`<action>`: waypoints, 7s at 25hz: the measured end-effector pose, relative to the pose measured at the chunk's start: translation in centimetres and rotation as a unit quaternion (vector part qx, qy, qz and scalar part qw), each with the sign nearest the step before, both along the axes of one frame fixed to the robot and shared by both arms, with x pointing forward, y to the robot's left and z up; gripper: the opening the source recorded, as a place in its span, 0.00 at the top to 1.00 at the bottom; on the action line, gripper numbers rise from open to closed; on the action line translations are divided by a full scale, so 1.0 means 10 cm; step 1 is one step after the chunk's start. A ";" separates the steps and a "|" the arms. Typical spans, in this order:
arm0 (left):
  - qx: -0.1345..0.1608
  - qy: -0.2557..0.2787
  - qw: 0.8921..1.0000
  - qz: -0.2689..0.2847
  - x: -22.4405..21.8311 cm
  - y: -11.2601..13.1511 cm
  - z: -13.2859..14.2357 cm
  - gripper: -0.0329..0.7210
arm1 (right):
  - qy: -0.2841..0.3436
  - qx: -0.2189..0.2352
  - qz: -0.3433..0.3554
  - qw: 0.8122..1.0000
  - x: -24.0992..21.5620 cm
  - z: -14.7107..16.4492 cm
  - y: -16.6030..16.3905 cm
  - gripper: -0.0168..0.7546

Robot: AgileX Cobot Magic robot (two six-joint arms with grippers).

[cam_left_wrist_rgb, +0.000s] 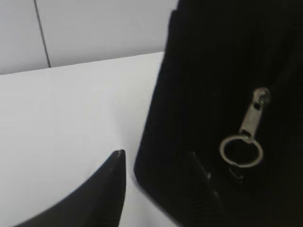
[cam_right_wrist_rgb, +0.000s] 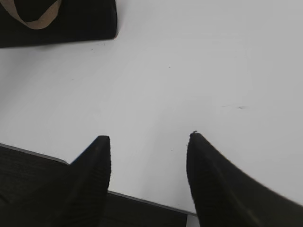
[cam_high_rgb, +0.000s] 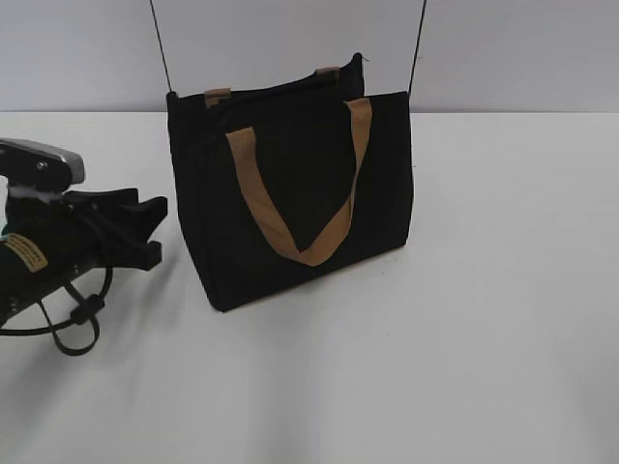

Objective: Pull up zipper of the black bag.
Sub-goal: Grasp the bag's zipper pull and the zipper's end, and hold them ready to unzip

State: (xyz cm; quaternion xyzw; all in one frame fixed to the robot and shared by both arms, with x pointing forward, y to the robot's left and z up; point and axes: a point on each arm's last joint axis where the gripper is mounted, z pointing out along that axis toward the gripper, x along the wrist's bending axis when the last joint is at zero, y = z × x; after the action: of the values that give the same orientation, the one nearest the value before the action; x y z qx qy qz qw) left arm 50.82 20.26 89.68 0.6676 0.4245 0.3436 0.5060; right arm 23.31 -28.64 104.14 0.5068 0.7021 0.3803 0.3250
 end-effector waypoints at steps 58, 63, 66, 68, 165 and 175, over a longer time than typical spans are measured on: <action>-0.053 0.027 0.995 -0.082 0.24 -0.27 -0.50 0.70 | 0.000 0.000 0.000 1.000 0.00 0.00 0.00 0.46; -0.058 0.030 0.995 -0.081 0.24 -0.27 -0.50 0.70 | 0.000 0.000 0.000 1.000 0.00 0.00 0.00 0.46; -0.069 0.036 0.994 -0.082 0.24 -0.27 -0.50 0.70 | 0.000 0.000 0.000 1.000 0.00 0.00 0.00 0.46; -0.072 0.038 0.993 -0.082 0.24 -0.27 -0.50 0.69 | 0.000 0.000 0.000 1.000 0.00 0.00 0.00 0.46; -0.072 -0.118 0.985 -0.102 -0.69 0.03 0.94 0.96 | 0.035 0.212 0.111 0.970 0.77 0.37 0.40 0.47; -0.072 -0.109 0.986 -0.101 -0.70 0.04 0.94 0.96 | 0.034 0.158 0.183 0.970 1.27 0.26 0.50 0.52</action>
State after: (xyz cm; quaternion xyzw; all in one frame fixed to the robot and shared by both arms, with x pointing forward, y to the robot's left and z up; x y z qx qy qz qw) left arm 43.86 20.61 99.08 0.6274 0.3204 0.3300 0.6283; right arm 36.06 -23.66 106.71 0.4272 0.7242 0.5224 0.1417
